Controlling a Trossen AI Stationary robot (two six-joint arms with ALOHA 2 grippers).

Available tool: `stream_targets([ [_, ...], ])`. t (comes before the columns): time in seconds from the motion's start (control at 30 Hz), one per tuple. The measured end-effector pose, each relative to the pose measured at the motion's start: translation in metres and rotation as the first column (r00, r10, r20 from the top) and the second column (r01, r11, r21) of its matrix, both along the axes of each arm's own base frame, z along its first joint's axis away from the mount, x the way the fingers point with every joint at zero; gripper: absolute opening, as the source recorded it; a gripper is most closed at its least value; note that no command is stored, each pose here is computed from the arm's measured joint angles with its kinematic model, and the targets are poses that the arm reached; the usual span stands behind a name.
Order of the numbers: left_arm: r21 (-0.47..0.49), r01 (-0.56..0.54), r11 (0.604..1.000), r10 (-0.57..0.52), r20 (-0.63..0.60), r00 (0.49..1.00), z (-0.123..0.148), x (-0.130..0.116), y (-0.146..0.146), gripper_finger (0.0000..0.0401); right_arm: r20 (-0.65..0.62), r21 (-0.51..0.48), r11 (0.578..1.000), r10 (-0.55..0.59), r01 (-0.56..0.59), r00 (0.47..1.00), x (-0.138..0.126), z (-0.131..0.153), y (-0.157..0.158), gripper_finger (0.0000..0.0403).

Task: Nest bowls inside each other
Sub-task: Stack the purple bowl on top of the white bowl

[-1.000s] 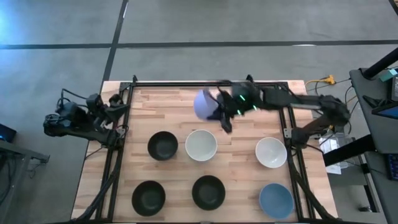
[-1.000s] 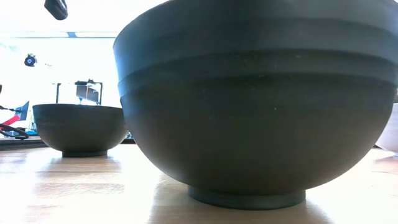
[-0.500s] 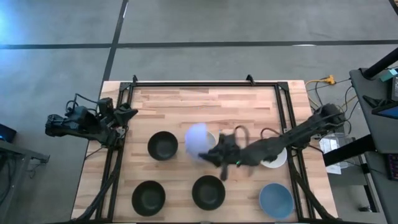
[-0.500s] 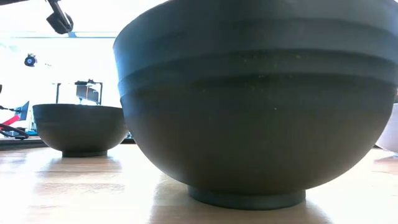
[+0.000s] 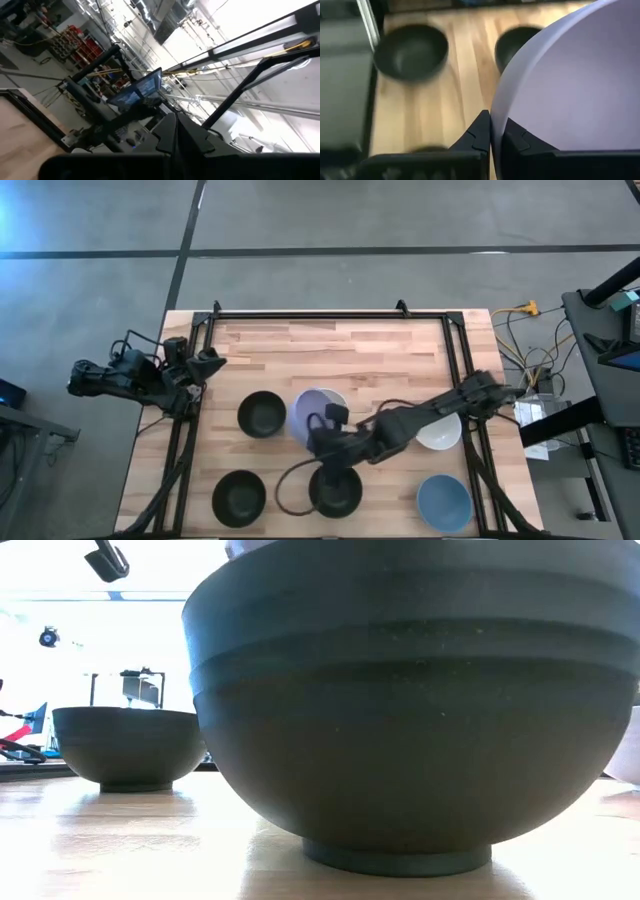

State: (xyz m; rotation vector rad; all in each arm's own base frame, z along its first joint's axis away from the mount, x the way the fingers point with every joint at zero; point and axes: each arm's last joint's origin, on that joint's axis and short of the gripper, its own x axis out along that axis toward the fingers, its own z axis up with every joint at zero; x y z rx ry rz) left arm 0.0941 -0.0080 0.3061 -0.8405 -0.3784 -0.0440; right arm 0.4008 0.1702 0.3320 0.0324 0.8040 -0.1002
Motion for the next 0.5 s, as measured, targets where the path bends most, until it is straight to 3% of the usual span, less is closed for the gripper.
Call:
stream_targets([
  [0.17, -0.005, -0.005, 1.0, 0.005, -0.016, 1.0, -0.002, 0.003, 0.0, 0.0, -0.16, -0.076, 0.991, 0.096, -0.109, 0.982, 0.021, -0.01, -0.001, 0.0009],
  [0.33, -0.006, -0.004, 1.0, 0.003, -0.023, 1.0, -0.002, 0.004, -0.001, 0.0, -0.339, -0.127, 0.986, 0.057, -0.106, 0.939, 0.027, -0.025, -0.015, 0.0009],
  [0.5, -0.005, -0.002, 1.0, 0.002, -0.029, 1.0, -0.003, 0.006, -0.001, 0.0, -0.409, -0.139, 0.984, 0.046, -0.112, 0.911, 0.026, -0.04, -0.021, 0.0009],
])
